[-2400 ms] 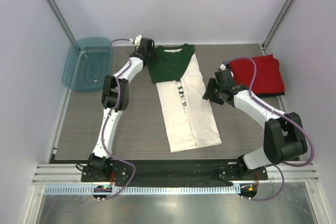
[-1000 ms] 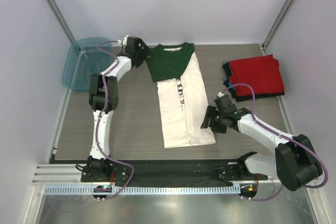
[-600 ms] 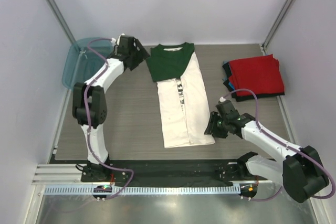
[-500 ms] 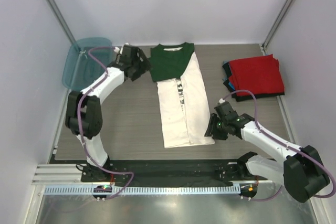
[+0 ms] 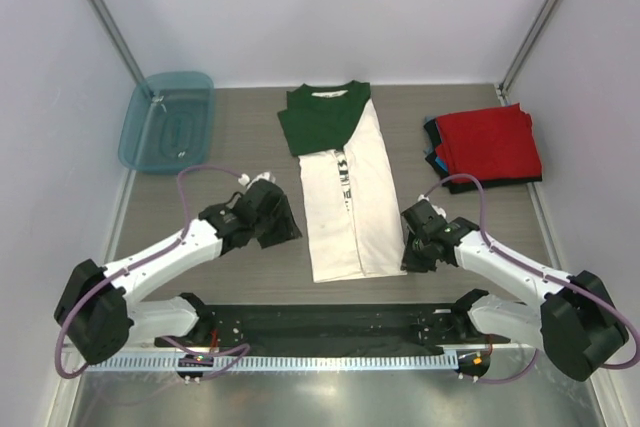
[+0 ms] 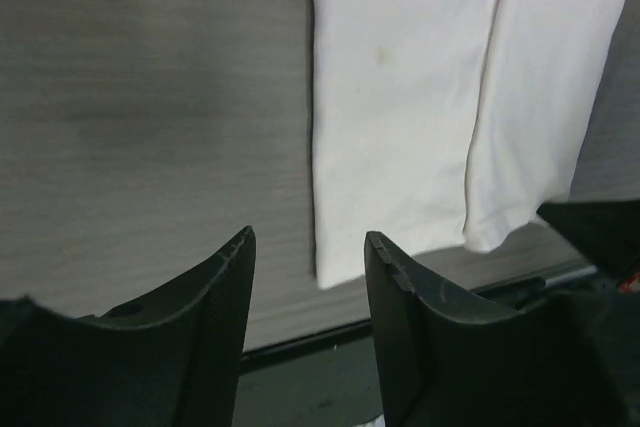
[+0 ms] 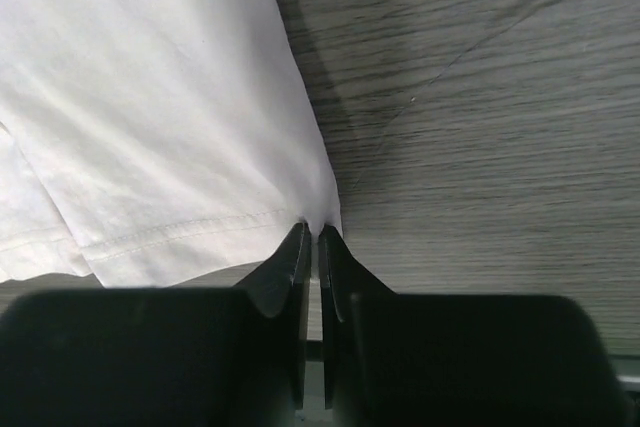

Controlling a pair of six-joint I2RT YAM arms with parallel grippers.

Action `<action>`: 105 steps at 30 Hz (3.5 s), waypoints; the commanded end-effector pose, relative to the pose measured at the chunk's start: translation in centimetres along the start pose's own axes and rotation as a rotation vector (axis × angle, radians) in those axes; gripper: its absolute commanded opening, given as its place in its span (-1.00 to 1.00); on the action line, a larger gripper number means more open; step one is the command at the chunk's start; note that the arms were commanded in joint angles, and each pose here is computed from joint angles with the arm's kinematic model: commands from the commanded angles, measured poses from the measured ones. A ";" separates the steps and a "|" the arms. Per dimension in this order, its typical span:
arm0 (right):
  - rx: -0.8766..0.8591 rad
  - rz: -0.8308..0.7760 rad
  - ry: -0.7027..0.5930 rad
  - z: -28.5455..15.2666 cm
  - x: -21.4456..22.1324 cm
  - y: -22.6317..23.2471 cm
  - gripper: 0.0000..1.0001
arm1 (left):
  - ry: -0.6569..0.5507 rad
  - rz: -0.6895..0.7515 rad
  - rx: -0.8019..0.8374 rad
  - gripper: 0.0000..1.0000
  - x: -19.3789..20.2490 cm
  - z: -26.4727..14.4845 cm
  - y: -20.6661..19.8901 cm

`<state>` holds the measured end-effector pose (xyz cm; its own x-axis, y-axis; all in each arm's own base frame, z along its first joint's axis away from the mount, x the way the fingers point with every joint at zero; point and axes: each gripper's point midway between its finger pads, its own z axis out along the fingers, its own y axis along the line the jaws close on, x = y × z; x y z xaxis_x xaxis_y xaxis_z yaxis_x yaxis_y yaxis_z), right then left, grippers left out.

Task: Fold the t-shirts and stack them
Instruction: Fold the tshirt

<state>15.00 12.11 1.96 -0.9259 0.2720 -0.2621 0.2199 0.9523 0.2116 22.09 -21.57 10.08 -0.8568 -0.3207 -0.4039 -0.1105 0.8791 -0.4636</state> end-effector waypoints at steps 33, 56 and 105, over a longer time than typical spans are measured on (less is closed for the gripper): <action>0.086 -0.097 -0.123 -2.0 -1.0 1.5 0.05 | 0.197 -0.082 0.069 0.00 10.3 0.6 0.7; 0.048 -0.054 -0.041 0.4 0.6 1.2 -0.58 | 0.234 -0.076 0.038 -0.16 11.9 2.9 0.0; 0.022 -0.044 -0.355 -3.7 -18.2 7.5 -0.98 | -0.026 -0.051 0.015 -1.00 -5.1 5.0 -3.9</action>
<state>28.44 13.30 9.83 -0.8176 0.2676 -0.5099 0.2123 0.9632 0.1651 26.66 -25.36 9.35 -0.8532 -0.3925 -0.3435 -0.1767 0.8372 -0.5176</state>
